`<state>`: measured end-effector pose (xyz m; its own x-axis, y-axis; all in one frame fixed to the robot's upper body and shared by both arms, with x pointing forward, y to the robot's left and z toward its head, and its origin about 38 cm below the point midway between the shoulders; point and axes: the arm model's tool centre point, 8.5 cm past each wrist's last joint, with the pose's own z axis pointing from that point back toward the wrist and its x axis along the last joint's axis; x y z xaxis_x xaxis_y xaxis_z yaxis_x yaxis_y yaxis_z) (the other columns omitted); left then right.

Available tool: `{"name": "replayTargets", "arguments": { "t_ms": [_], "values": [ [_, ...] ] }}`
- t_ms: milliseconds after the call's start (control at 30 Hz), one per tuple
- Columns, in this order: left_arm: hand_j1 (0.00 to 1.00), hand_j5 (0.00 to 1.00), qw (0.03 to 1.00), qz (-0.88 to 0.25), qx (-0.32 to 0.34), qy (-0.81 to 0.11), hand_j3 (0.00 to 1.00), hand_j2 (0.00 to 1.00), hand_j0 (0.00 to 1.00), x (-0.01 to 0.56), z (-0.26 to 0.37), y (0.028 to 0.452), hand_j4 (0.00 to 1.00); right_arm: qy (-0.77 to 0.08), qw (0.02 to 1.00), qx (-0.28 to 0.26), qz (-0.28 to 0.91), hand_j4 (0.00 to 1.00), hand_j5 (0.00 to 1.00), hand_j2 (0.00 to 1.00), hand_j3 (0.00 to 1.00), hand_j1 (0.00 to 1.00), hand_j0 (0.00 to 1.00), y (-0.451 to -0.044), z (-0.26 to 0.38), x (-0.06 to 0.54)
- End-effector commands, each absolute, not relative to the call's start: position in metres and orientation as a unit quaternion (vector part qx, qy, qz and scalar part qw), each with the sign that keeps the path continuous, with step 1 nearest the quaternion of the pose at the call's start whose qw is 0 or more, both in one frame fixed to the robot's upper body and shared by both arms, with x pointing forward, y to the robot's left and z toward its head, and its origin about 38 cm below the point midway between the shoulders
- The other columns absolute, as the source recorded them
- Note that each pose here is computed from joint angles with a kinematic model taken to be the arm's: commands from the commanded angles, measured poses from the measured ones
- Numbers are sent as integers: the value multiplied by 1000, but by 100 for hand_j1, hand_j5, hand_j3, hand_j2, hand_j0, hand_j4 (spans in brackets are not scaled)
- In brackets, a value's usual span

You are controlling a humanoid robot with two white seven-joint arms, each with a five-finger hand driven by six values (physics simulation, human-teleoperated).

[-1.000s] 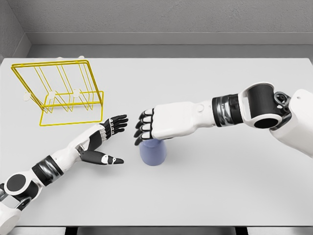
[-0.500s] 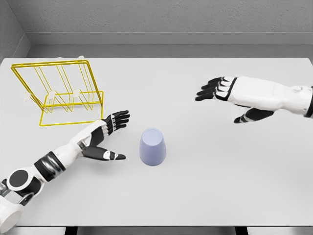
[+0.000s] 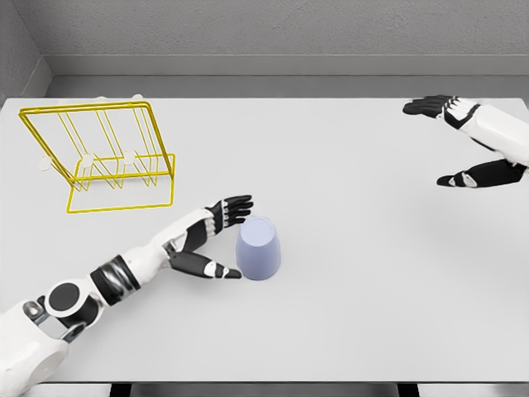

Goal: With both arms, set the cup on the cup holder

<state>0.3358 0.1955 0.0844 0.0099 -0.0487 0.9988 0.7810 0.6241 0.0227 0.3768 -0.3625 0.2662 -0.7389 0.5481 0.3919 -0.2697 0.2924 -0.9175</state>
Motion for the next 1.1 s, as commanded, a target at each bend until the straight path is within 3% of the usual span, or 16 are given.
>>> {"name": "replayTargets", "arguments": {
  "t_ms": [0, 967, 1067],
  "values": [
    [100, 100, 648, -321, -298, -624, 100, 100, 100, 333, 82, 191, 100, -740, 354, -92, 564, 100, 100, 100, 100, 100, 100, -362, 263, 380],
    [100, 100, 648, -320, -318, -614, 100, 100, 100, 337, 75, 163, 100, -727, 382, -90, 563, 100, 100, 100, 100, 100, 100, -370, 242, 377],
    [87, 87, 646, -318, -320, -615, 87, 87, 87, 337, 75, 161, 87, -728, 382, -90, 562, 100, 100, 100, 100, 100, 100, -370, 242, 377]
  ]
}}
